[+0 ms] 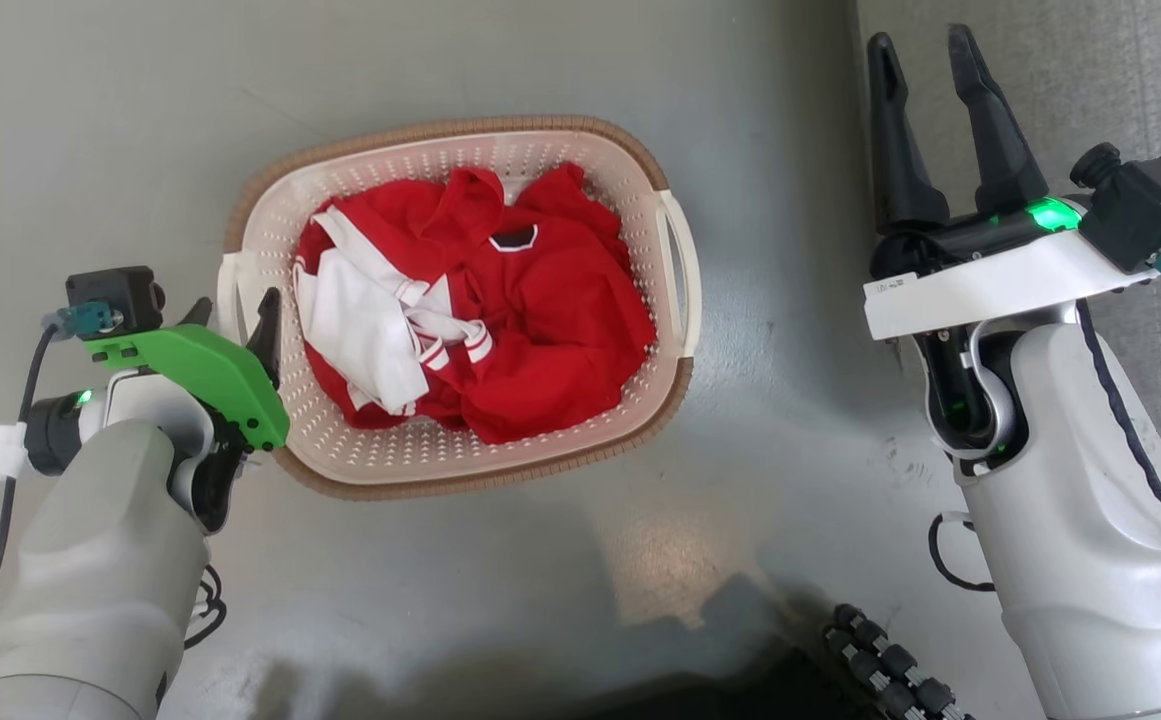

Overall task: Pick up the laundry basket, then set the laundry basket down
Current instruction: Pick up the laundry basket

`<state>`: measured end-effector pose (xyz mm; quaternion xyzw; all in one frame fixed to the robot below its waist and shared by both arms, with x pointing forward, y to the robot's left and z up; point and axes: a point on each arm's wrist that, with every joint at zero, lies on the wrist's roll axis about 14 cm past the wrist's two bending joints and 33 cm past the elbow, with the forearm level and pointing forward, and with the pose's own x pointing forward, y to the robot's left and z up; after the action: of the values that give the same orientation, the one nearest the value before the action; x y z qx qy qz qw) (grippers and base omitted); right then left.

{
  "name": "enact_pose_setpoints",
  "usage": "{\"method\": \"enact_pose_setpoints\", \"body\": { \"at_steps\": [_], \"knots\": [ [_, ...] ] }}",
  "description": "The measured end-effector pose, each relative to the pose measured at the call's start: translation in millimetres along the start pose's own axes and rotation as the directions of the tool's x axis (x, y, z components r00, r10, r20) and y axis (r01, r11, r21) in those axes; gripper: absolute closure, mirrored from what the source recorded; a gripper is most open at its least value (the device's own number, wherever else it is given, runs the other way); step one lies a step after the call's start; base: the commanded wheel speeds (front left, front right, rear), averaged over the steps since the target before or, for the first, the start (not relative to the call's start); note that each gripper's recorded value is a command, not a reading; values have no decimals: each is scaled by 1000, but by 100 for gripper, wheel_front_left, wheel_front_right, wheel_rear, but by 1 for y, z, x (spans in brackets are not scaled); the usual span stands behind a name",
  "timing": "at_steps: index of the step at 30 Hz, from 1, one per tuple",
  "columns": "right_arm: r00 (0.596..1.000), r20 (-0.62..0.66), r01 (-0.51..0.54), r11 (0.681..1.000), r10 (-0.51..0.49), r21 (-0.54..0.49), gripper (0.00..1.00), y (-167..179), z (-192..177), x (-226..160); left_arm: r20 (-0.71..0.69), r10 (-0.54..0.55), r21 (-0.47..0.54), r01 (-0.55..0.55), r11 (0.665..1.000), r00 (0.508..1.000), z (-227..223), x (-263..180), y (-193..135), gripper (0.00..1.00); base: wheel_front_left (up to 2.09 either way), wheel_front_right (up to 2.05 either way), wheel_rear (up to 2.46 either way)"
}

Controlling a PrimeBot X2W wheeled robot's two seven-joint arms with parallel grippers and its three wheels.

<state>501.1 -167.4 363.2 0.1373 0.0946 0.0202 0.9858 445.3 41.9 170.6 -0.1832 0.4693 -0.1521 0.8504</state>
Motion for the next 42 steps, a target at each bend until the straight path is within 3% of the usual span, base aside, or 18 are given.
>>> {"method": "enact_pose_setpoints", "body": {
  "at_steps": [16,26,32,42],
  "knots": [
    [998,55,9,999,-11,45,0,5,34,-20,236,-59,149,24,989,970,67,-44,-26,0,0,0,0],
    [994,106,-21,1000,20,9,0,18,61,-35,322,-107,201,42,979,941,88,-83,-49,0,0,0,0],
    [992,121,-26,1000,24,11,0,22,70,-52,482,-158,208,63,976,862,139,-121,-71,0,0,0,0],
    [985,163,-56,998,53,14,0,37,88,-78,628,-191,245,41,969,754,163,-188,-86,0,0,0,0]
  ]
}}
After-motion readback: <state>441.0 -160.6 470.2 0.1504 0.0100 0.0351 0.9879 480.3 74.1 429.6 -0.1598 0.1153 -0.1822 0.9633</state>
